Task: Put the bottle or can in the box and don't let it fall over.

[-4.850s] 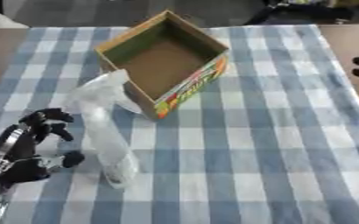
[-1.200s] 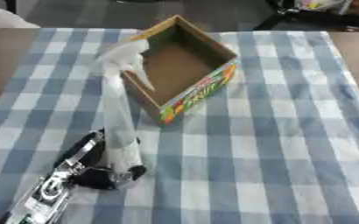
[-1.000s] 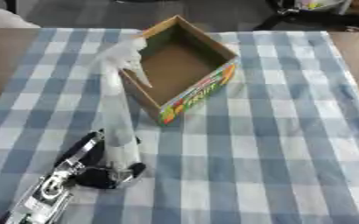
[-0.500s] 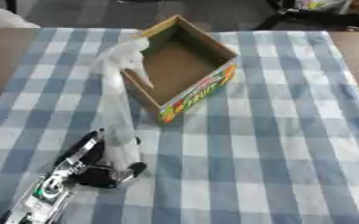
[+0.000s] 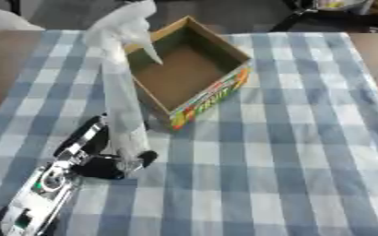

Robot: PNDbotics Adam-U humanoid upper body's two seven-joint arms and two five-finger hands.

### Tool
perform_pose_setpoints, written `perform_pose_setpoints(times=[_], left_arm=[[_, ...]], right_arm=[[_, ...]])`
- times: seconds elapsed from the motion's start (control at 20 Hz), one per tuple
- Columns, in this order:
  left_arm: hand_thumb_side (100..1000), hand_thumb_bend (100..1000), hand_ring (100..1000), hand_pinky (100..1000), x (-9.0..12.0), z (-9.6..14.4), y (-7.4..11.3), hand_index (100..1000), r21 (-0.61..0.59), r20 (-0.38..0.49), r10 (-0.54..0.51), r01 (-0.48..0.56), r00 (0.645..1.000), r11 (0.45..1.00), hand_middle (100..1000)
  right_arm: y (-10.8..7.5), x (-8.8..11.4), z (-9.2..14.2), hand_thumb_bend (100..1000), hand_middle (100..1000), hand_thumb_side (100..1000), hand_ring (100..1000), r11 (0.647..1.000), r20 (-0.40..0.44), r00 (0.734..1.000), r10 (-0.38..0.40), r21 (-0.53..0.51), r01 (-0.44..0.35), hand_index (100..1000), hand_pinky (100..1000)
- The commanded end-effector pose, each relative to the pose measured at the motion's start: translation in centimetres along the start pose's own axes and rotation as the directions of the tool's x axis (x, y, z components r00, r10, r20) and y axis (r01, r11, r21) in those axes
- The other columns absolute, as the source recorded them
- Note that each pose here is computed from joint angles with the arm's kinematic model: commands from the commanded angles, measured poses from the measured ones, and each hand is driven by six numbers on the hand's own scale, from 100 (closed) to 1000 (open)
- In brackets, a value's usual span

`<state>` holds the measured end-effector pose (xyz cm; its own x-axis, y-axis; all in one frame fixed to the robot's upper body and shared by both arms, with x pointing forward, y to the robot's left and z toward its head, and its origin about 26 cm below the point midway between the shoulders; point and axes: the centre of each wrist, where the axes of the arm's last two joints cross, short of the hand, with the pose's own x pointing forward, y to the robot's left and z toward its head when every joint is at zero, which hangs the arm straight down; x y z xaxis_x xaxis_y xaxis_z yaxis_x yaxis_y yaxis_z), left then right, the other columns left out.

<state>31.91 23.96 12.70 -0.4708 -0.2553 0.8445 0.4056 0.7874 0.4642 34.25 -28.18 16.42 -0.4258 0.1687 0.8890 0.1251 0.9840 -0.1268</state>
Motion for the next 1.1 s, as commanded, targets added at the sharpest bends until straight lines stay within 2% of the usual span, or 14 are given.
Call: perform_pose_setpoints(times=[0.05,0.35,0.65,0.7,0.75,1.1], left_arm=[[100,426,519,891,1.5,-0.4,1.0,444,0.009,0.04,-0.035,0.035,0.999,0.999,617],[100,444,523,892,3.3,-1.7,1.7,450,0.039,0.095,-0.053,0.049,0.994,0.998,638],[100,445,526,887,5.7,-4.4,3.4,450,0.064,0.155,-0.116,0.108,0.981,0.992,634],[100,305,527,886,6.0,-4.9,3.8,450,0.073,0.161,-0.126,0.115,0.979,0.991,635],[100,446,527,886,6.3,-5.4,4.1,450,0.082,0.167,-0.135,0.122,0.977,0.989,634],[100,439,531,883,8.5,-8.7,7.6,455,0.185,0.203,-0.203,0.166,0.958,0.969,634]], right_arm=[[-0.4,0.9,-0.3,141,890,510,754,1.0,0.033,0.999,0.007,0.0,-0.007,774,750],[-0.4,0.8,-0.2,140,890,510,754,1.0,0.028,1.0,0.01,0.0,-0.01,774,750],[-0.4,0.8,-0.1,139,891,511,754,1.0,0.025,1.0,0.012,0.004,-0.012,773,750],[-0.4,0.7,-0.1,131,891,522,754,1.0,0.025,1.0,0.012,0.005,-0.012,773,750],[-0.4,0.7,-0.1,139,890,511,754,1.0,0.025,1.0,0.012,0.006,-0.012,773,750],[-0.2,1.0,-0.2,138,891,513,754,1.0,0.034,0.999,0.01,0.018,-0.01,773,749]])
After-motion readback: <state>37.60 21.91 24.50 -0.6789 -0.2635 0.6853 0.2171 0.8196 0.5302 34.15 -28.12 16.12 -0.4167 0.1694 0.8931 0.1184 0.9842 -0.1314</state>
